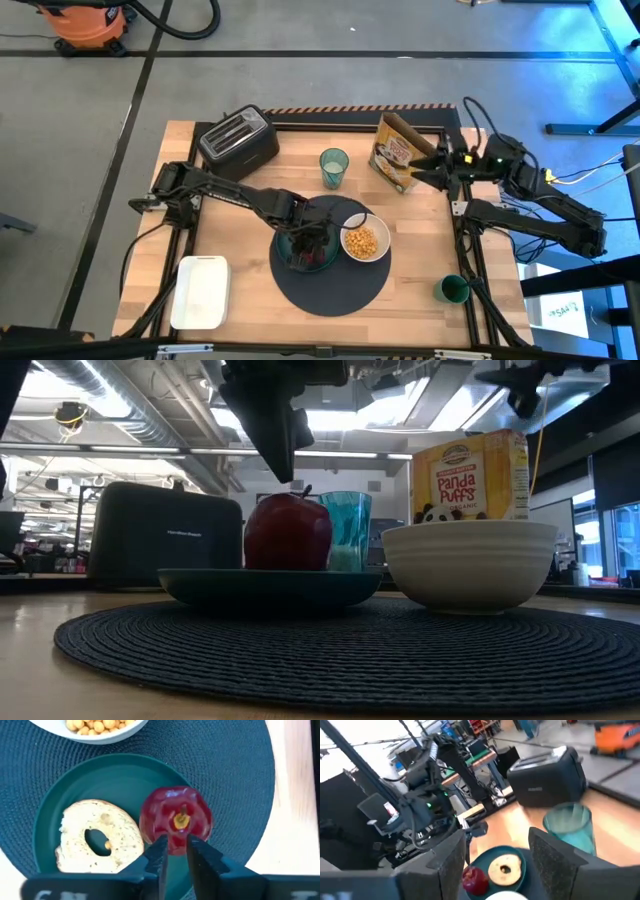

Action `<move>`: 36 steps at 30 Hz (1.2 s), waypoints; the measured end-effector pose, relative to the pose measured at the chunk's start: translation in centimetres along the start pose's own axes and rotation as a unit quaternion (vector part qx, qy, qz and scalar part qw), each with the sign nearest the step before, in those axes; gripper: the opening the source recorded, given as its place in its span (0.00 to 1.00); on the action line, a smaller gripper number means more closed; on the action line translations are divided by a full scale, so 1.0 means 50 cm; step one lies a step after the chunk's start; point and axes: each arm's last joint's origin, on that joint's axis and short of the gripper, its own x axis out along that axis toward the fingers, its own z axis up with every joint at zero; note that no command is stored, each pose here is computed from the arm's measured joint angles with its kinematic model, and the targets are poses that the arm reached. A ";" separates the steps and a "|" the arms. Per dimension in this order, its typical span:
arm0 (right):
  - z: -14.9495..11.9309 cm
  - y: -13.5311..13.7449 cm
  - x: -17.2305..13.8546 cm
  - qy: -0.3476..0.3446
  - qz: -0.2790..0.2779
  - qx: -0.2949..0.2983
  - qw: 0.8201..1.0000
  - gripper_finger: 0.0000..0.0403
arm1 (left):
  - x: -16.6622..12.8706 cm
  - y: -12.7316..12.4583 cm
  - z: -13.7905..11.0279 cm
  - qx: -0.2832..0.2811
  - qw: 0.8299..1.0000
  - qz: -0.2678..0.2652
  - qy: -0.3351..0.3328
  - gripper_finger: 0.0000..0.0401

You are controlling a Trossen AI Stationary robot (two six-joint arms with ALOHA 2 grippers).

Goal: Arrange a breakfast setting
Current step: Put the red apple onto the green plate, then put the spoon on the tablemat to the left of the green plate

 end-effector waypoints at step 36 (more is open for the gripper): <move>-0.031 0.203 0.075 0.443 -0.155 0.037 0.882 0.51 | -0.286 0.028 0.068 -0.045 0.979 0.169 -0.110 0.25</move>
